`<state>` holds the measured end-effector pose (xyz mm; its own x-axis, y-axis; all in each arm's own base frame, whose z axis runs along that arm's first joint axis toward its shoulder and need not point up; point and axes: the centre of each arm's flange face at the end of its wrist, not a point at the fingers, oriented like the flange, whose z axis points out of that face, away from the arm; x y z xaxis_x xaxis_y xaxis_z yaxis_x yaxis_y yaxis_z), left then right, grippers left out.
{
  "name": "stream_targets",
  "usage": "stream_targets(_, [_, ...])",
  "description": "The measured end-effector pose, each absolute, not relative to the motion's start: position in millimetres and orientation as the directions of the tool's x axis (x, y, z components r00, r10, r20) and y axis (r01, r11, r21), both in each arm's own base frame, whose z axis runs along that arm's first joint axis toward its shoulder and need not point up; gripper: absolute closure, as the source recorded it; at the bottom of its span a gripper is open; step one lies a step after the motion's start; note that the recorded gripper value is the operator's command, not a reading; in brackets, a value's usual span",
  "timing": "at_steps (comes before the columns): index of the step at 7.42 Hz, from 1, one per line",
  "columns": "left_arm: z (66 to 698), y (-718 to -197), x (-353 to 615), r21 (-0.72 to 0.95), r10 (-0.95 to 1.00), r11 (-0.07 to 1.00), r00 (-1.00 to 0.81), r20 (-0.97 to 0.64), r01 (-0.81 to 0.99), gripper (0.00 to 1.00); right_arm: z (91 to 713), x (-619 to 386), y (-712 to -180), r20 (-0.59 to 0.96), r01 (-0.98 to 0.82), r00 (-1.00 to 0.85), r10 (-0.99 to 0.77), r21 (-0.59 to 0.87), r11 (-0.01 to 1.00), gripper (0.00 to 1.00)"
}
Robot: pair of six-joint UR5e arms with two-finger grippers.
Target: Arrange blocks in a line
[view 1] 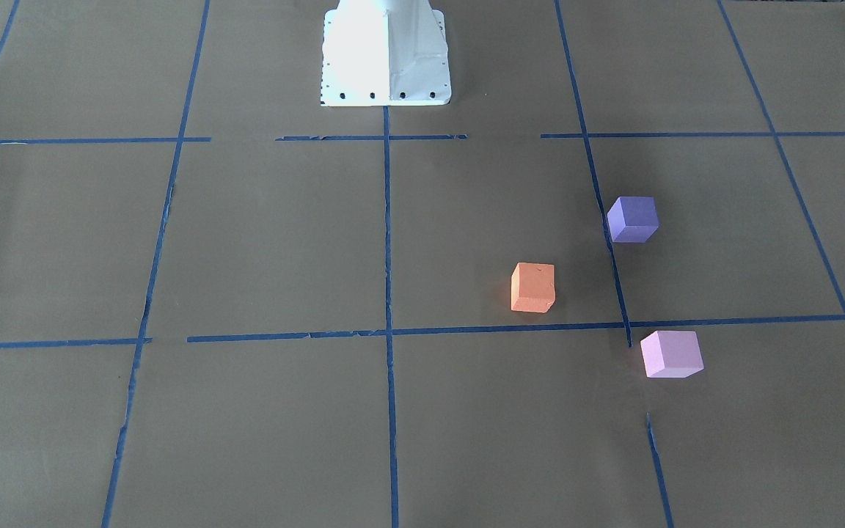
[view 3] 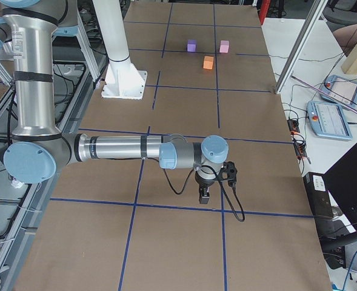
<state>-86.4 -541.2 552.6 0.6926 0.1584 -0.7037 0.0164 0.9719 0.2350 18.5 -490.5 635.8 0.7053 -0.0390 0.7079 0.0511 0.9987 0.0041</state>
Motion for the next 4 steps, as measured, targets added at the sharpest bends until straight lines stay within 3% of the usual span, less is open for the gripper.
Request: stream_targets(4, [449,-571,64,0.228,0.182,0.974,0.638,-0.748,-0.011,0.00,636,18,-490,0.708,0.051,0.705,-0.038,0.003,0.999,0.00])
